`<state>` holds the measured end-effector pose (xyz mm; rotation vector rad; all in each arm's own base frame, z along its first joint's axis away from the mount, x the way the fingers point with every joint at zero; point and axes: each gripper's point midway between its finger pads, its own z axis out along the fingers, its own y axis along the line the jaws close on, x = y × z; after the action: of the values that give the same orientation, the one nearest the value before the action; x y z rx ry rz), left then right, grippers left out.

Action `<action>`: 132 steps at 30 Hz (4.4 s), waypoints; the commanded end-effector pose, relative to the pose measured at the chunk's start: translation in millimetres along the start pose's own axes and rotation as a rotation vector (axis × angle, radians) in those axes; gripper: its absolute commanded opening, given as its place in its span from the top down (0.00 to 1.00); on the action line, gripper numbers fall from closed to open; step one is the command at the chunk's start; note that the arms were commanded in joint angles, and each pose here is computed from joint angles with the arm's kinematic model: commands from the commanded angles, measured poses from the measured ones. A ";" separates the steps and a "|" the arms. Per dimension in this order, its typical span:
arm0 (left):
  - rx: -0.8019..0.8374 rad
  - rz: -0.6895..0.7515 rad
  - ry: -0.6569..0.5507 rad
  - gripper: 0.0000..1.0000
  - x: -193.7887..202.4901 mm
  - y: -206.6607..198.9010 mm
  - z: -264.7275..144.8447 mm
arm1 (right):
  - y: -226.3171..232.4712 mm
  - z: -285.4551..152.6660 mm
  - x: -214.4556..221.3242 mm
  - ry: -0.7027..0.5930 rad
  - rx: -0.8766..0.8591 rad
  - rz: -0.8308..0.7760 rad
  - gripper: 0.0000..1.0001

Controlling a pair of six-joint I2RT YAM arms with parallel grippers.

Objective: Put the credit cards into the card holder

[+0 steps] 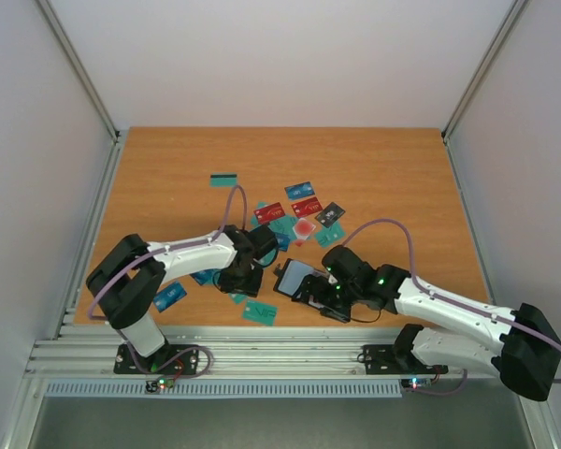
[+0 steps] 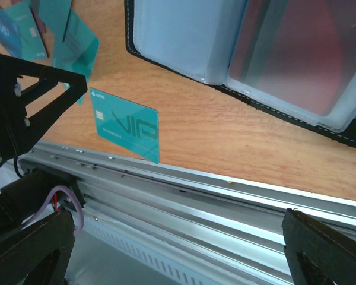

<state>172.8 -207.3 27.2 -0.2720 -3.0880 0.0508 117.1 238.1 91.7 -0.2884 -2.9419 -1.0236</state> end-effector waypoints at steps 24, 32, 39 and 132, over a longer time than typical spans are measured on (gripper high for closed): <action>0.046 0.071 0.065 0.53 28.0 -8.2 33.2 | 20.3 67.6 19.5 -0.015 0.023 0.047 0.04; 0.020 0.097 0.065 0.53 35.5 -12.5 27.4 | 16.2 79.9 25.9 0.020 0.063 0.074 0.08; 0.025 0.102 0.066 0.53 42.4 -18.3 24.5 | 16.2 89.6 30.4 0.045 0.041 0.092 0.12; 0.184 0.224 0.027 0.59 36.8 -58.0 -9.7 | 77.8 105.2 5.8 -0.027 -0.202 -0.085 0.93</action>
<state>119.6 -239.9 26.1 -0.5361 -2.9540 0.2234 114.1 342.6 33.7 -0.2116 -2.8946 -1.1966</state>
